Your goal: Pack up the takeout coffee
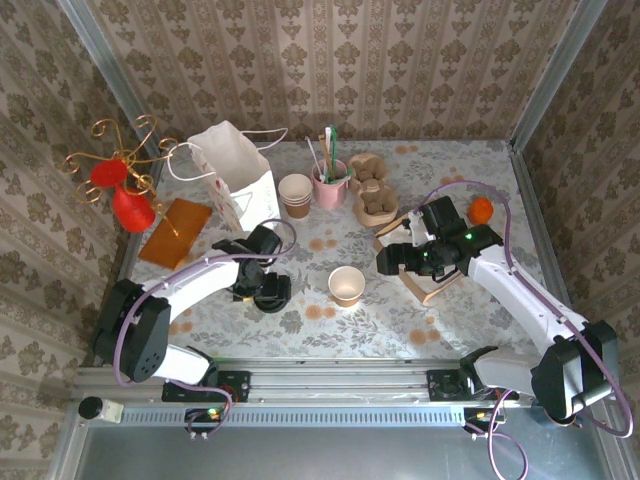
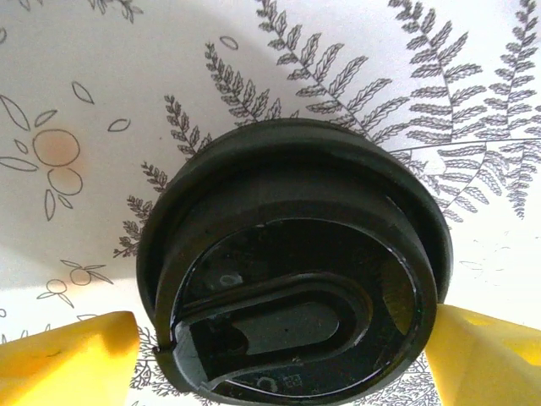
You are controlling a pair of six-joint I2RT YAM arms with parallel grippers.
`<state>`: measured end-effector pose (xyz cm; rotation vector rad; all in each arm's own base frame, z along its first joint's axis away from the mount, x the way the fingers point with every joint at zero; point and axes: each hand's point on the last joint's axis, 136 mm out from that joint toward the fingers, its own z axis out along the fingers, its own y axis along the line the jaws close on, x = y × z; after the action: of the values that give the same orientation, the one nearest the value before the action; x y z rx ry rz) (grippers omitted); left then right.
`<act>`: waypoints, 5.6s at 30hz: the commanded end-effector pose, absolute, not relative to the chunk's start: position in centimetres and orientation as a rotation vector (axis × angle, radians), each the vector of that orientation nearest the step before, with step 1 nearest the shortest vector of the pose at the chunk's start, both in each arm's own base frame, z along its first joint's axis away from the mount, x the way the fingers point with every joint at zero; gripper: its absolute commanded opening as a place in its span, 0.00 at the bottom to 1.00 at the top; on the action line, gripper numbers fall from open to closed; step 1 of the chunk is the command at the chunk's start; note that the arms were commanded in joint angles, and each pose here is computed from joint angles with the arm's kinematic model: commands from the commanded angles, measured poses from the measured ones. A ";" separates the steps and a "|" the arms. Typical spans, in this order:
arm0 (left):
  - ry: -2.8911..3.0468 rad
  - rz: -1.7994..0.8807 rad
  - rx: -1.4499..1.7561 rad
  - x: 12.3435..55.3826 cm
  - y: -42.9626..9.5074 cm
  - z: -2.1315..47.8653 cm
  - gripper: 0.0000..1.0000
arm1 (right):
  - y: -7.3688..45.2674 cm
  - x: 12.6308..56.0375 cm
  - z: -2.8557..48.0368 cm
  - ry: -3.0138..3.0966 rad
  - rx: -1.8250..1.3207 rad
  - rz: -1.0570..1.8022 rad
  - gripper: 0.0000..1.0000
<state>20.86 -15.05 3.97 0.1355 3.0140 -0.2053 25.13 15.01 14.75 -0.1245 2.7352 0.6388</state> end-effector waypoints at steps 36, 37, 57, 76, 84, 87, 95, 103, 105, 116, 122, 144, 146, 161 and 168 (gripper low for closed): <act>2.924 -0.358 0.240 20.2 -15.7 8.2 0.63 | 14.2 23.8 15.8 2.727 -0.089 0.606 0.94; 2.936 -0.364 0.252 20.1 -15.8 7.9 0.63 | 14.2 23.8 16.0 2.723 -0.085 0.608 0.94; 2.994 -0.280 0.335 20.7 -16.2 5.2 0.81 | 13.6 22.8 16.2 2.712 -0.057 0.607 0.94; 3.019 -0.236 0.344 21.0 -16.2 4.2 0.74 | 13.7 22.8 15.5 2.722 -0.069 0.601 0.94; 2.992 -0.242 0.331 20.7 -15.8 5.7 0.64 | 13.8 23.0 15.4 2.719 -0.068 0.611 0.94; 2.970 -0.319 0.314 20.6 -16.4 6.6 0.64 | 14.0 23.0 15.4 2.717 -0.071 0.622 0.94; 2.910 -0.444 0.235 20.7 -15.9 9.5 0.65 | 14.2 23.1 15.5 2.707 -0.077 0.634 0.94; 2.806 -0.879 0.115 20.5 -18.6 10.8 0.65 | 15.7 23.5 17.1 2.630 -0.149 0.712 0.94; 2.809 -0.847 0.071 21.0 -17.5 11.0 0.64 | 16.3 24.0 18.2 2.591 -0.176 0.734 0.93; 2.781 -0.780 0.054 20.0 -15.9 13.2 0.64 | 23.2 25.6 23.7 2.441 -0.417 0.937 0.97; 2.744 -0.848 0.054 19.6 -16.3 14.3 0.64 | 28.2 25.7 24.1 2.482 -0.544 1.011 0.99; 2.512 -1.125 0.004 19.7 -18.0 20.2 0.64 | 35.5 25.3 18.8 2.648 -0.864 0.846 0.96; 2.503 -1.136 0.003 19.6 -18.0 20.3 0.64 | 35.6 25.5 18.7 2.653 -0.861 0.839 0.96; 2.507 -1.141 -0.014 19.1 -17.5 20.0 0.64 | 35.3 26.5 17.9 2.656 -0.839 0.769 0.95; 2.500 -1.161 -0.019 18.8 -17.5 20.1 0.63 | 35.7 26.9 17.4 2.658 -0.830 0.776 0.95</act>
<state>19.47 -17.21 19.69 -0.0234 2.5120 -1.0996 26.19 35.56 18.51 -0.8298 2.6466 0.8178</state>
